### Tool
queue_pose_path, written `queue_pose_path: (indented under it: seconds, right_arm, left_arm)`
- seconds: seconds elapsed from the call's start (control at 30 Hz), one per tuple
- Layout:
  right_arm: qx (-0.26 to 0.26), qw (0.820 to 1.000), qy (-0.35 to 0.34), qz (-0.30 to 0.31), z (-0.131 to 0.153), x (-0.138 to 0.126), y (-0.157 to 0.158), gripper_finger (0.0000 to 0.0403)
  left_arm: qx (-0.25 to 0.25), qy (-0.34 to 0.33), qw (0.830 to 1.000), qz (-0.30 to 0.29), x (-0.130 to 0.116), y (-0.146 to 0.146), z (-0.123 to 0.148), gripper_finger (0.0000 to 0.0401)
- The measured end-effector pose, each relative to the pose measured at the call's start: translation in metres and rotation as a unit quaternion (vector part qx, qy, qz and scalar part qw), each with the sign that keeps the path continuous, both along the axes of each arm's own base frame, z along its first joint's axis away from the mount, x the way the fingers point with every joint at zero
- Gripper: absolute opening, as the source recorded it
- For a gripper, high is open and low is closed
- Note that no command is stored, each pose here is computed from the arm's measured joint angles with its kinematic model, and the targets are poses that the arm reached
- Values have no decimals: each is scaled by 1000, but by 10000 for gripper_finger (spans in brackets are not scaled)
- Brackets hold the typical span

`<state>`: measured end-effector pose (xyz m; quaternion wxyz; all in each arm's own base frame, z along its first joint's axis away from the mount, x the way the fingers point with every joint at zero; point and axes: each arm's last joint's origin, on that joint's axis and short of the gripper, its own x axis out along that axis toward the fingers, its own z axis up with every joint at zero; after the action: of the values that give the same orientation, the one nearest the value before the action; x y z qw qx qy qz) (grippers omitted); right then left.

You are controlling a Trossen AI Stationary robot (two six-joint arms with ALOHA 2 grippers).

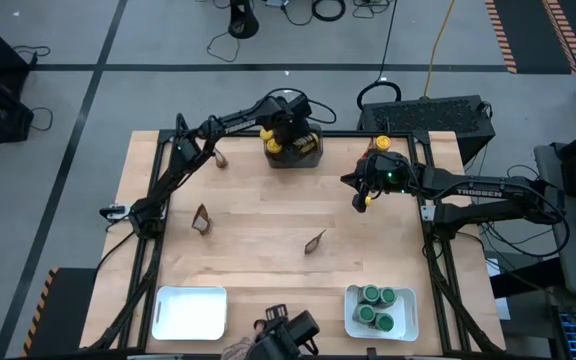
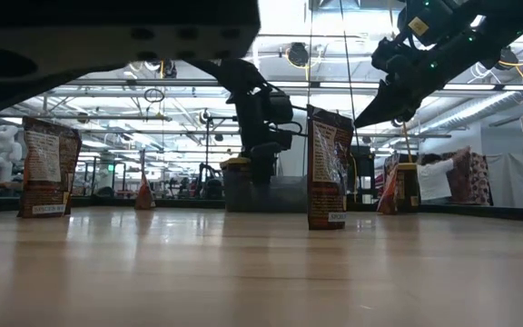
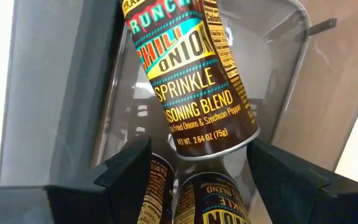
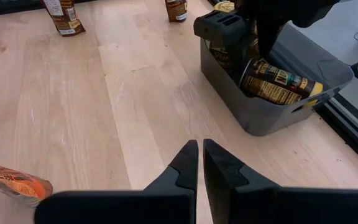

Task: Sort spices by type
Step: Put the bottom left yellow seasoning bottle into the gray bin

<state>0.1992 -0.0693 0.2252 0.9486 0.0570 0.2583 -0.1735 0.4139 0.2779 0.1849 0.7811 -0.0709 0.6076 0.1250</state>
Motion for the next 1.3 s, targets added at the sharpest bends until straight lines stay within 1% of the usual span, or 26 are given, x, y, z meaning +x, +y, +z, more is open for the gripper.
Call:
queue_pose_path:
  seconds: [0.47,0.77,0.83,1.03,1.3]
  right_arm:
    - [-5,1000,1,3,0,0,0,6]
    - [-10,1000,3,6,0,0,0,6]
    - [-11,1000,3,7,0,0,0,6]
    - [-12,1000,4,7,0,0,0,6]
    - [-20,1000,6,12,0,0,0,6]
  left_arm:
    - [-3,4,1000,12,-1,0,8,266]
    - [-5,7,1000,9,-3,0,10,266]
    - [-11,-1,1000,6,-3,-1,12,266]
    - [-4,-33,999,3,1,1,18,266]
    - [-4,-32,999,3,-1,1,22,266]
